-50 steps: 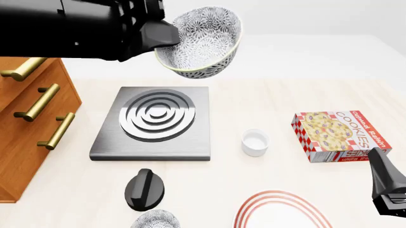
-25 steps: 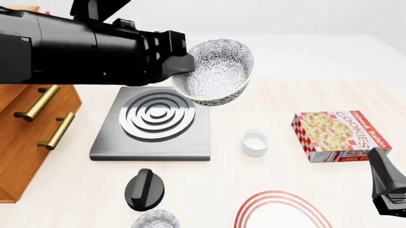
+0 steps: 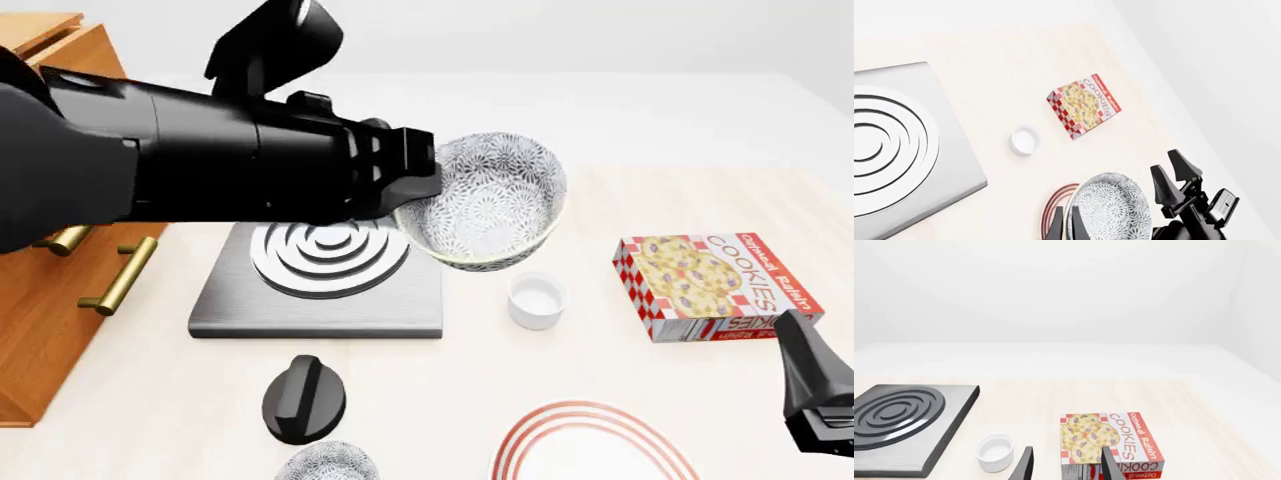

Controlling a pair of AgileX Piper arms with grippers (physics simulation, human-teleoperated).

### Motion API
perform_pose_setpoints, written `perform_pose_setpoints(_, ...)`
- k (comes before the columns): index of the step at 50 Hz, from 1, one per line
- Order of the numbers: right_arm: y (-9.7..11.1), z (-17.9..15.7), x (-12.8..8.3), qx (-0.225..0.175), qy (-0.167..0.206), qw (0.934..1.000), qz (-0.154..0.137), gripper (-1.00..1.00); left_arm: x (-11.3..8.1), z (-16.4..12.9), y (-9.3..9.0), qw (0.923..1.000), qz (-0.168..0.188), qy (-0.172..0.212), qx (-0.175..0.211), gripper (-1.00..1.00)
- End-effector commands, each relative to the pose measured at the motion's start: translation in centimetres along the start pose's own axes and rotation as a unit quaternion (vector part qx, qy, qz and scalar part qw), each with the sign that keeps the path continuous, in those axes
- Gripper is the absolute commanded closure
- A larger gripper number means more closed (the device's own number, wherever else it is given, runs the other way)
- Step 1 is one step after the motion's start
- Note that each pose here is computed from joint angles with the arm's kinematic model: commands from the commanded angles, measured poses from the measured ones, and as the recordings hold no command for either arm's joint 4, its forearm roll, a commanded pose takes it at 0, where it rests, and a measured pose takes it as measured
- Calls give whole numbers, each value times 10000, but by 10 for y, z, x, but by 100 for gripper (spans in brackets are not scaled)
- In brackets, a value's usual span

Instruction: Pick the akita bowl on the wooden cabinet and place it on the plate.

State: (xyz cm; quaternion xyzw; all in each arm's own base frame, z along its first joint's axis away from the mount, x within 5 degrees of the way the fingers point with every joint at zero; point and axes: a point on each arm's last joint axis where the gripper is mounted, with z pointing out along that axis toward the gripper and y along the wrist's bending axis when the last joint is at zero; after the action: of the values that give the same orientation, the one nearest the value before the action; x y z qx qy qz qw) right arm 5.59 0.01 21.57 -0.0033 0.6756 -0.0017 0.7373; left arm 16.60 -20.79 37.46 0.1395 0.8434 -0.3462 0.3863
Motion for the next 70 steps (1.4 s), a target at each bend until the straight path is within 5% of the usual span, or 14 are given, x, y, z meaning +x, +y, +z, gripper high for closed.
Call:
perform_pose_setpoints(1,0,0,0,-1,0,10000,1,-100,9,9,-6,9999,13,107,131,100)
perform_pose_setpoints(70,0,0,0,-3,0,10000,0,-100,58,66,-17,9959,92,881,174,100)
